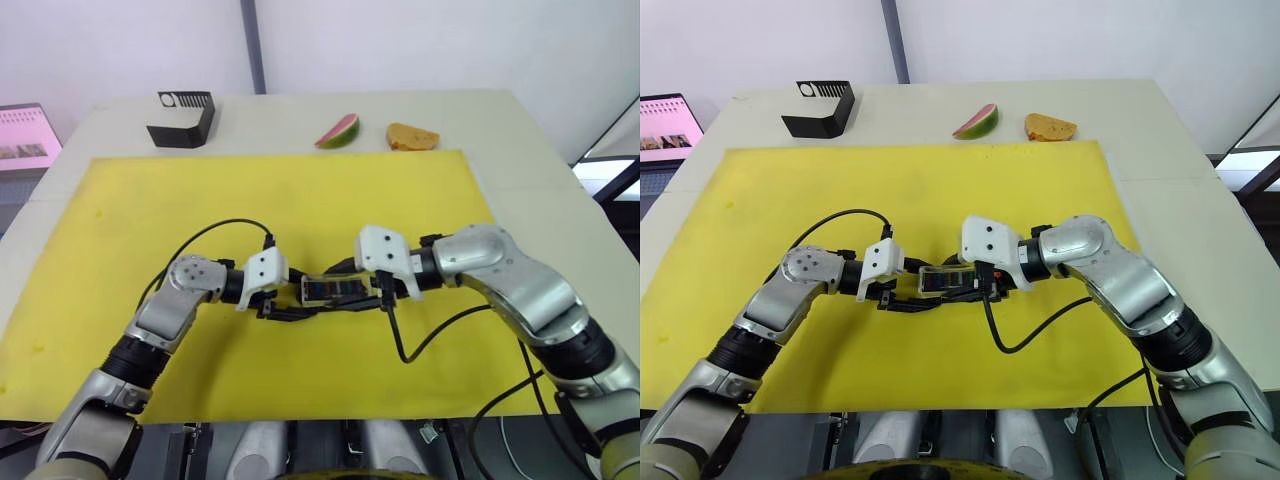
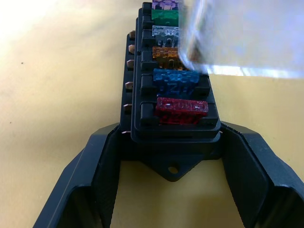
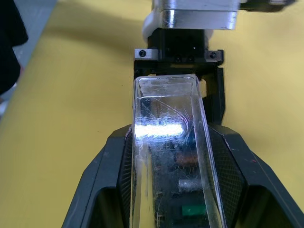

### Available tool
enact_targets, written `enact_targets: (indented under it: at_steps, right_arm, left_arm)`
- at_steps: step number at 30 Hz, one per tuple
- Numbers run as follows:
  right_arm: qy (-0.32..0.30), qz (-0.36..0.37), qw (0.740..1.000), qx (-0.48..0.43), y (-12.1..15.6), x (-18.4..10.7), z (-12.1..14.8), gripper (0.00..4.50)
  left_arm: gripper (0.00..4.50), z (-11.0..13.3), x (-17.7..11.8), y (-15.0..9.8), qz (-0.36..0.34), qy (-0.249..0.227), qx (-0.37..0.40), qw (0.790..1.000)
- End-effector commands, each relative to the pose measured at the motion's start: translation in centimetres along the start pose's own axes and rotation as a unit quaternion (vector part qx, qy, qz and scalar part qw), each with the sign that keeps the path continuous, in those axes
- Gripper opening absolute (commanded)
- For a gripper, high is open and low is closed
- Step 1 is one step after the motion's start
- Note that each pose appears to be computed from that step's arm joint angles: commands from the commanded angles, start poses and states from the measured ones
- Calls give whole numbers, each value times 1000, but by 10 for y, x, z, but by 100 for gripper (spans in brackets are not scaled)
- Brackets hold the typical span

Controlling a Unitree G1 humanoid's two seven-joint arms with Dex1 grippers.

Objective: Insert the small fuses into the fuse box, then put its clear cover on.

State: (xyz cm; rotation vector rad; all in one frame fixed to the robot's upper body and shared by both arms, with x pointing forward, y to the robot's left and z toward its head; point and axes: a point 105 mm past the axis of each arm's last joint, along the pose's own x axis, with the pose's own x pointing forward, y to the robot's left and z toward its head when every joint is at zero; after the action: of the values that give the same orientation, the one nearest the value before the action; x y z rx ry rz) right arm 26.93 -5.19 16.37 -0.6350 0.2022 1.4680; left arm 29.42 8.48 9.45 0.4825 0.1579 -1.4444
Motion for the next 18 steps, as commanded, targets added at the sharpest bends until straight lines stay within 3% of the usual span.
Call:
enact_targets:
  at_steps: [1, 18]
  right_arm:
    - [0, -4, 1000, -21, -6, 2, 3, 169]
    - [-4, -4, 1000, 9, -10, 8, -18, 169]
  left_arm:
    - [256, -6, 0, 0, -1, 15, -3, 1000]
    - [256, -7, -2, 3, 8, 18, -12, 1000]
